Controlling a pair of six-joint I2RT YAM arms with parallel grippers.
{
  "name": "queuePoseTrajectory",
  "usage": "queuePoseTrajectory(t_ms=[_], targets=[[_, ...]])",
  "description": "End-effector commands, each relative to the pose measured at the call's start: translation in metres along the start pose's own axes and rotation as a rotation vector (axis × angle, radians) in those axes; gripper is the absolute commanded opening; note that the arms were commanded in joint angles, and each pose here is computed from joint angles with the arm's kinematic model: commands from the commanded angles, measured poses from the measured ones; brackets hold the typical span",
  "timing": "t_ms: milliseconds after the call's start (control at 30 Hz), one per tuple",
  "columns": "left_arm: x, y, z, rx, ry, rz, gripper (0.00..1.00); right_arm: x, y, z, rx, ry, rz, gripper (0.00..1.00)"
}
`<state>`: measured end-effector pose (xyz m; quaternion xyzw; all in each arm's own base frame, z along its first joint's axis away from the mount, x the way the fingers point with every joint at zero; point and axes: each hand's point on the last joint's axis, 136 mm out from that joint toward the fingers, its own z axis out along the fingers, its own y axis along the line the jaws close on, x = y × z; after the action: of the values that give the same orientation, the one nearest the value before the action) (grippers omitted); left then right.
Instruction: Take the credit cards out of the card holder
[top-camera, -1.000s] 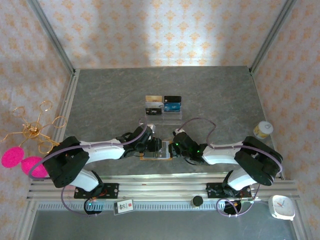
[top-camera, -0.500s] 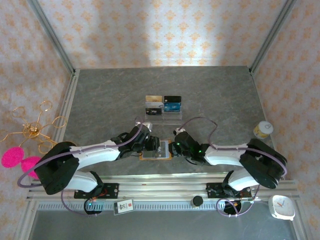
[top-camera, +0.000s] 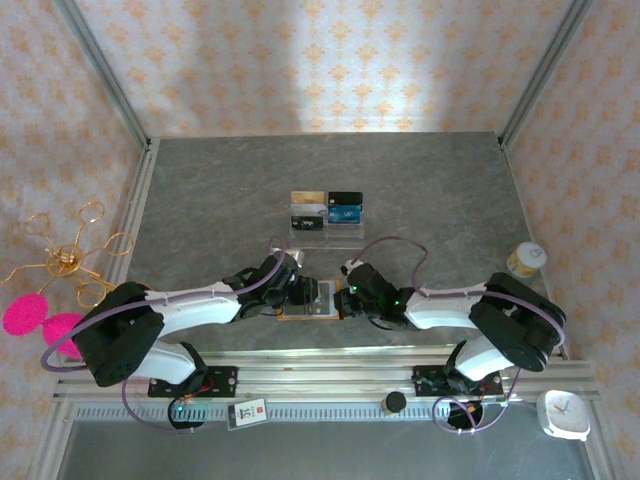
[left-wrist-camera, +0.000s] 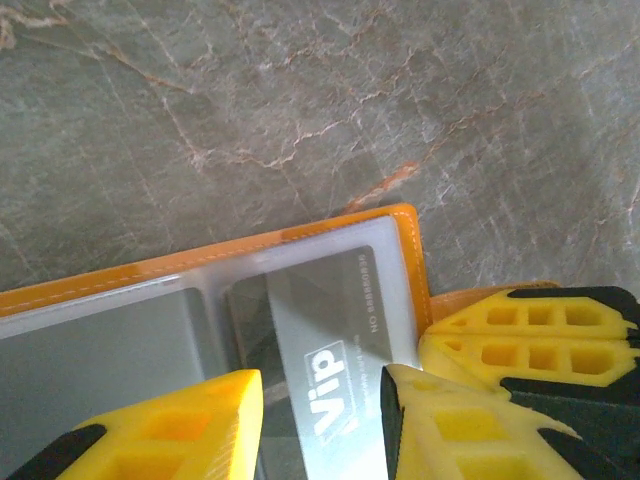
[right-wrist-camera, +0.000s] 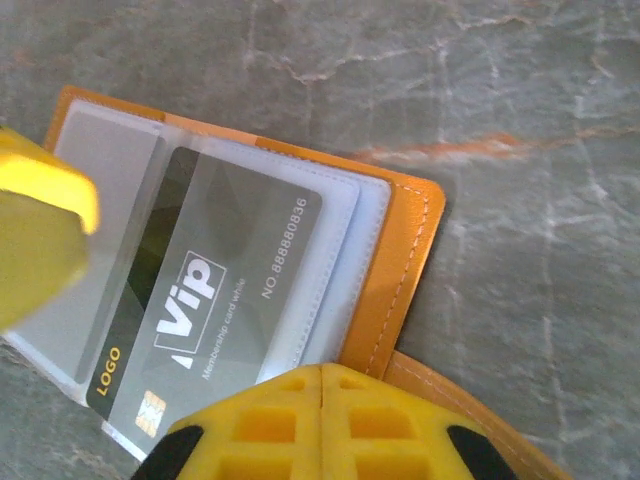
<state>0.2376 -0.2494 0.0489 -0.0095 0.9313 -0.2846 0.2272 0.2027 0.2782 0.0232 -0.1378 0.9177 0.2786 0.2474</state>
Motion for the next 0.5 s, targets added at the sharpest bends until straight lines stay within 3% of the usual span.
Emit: queuePoseTrajectory(t_ms=[0, 367, 467], targets=[[0.005, 0.007, 0.005, -0.013, 0.016, -0.011, 0.38, 0.017, -0.011, 0.006, 0.022, 0.045, 0.010, 0.04], [0.016, 0.033, 0.012, -0.138, 0.057, -0.017, 0.34, 0.022, -0.013, 0.005, 0.018, 0.045, 0.043, 0.03], [0.018, 0.028, 0.016, -0.098, 0.064, -0.039, 0.35, 0.021, -0.014, 0.004, 0.027, 0.042, 0.039, 0.03]])
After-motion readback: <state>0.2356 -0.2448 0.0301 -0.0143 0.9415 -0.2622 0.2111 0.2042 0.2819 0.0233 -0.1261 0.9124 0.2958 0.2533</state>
